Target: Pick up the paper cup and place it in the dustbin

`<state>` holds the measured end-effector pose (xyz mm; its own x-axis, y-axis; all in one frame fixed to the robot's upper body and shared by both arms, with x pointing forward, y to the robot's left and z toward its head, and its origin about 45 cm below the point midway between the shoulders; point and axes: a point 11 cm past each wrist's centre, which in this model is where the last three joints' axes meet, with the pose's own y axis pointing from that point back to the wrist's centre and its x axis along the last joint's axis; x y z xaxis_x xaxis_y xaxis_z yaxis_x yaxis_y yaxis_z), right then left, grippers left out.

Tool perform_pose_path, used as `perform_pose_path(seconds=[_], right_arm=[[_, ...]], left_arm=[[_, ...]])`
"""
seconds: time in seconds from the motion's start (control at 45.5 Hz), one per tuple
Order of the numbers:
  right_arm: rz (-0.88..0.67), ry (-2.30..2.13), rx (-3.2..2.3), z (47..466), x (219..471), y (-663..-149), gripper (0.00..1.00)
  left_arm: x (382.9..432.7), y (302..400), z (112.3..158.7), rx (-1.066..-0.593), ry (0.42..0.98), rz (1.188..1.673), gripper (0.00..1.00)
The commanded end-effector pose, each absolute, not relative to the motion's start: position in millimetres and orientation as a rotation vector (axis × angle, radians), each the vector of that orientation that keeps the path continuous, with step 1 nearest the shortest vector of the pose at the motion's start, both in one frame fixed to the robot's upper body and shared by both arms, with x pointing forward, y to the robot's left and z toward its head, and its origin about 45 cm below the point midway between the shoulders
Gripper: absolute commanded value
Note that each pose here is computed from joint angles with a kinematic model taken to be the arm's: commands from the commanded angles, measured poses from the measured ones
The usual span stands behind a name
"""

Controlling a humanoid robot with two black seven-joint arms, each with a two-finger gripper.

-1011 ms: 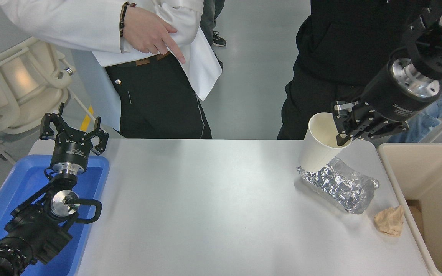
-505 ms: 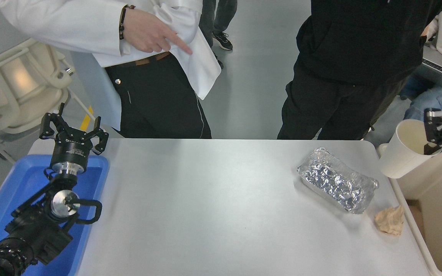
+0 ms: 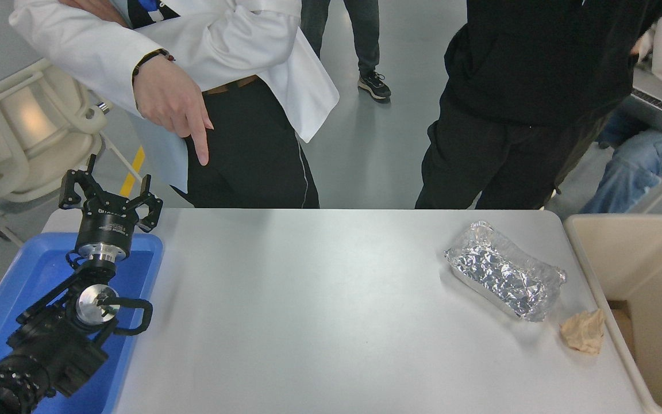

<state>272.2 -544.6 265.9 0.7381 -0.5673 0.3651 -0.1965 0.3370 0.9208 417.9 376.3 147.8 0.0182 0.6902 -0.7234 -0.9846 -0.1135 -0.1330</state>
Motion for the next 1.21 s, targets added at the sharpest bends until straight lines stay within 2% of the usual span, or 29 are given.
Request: perform_pose_path(seconds=[0.0, 0.352, 0.901, 0.923, 0.989, 1.033, 1.187], right_arm=[[-0.239, -0.86, 1.1, 198, 250, -584, 0.0], [-0.217, -0.913, 1.041, 128, 250, -601, 0.0], [-0.152, -0.967, 1.001, 89, 258, -595, 0.0], [-0.148, -0.971, 0.996, 90, 259, -596, 0.07], [-0.123, -0.993, 0.989, 94, 265, -596, 0.44], [-0.104, -1.01, 0.98, 96, 267, -596, 0.59], [-0.058, -1.047, 0.95, 100, 271, -599, 0.79]], left_arm=[[417.9, 376.5, 147.9, -0.773, 0.5, 1.526, 0.99], [418.1, 376.2, 148.1, -0.774, 0.5, 1.525, 0.99], [417.9, 376.5, 147.9, -0.773, 0.5, 1.526, 0.99], [417.9, 376.5, 147.9, -0.773, 0.5, 1.526, 0.99], [418.1, 376.2, 148.1, -0.774, 0.5, 1.525, 0.99], [418.1, 376.2, 148.1, -0.774, 0.5, 1.525, 0.99], [418.1, 376.2, 148.1, -0.774, 0.5, 1.525, 0.99]])
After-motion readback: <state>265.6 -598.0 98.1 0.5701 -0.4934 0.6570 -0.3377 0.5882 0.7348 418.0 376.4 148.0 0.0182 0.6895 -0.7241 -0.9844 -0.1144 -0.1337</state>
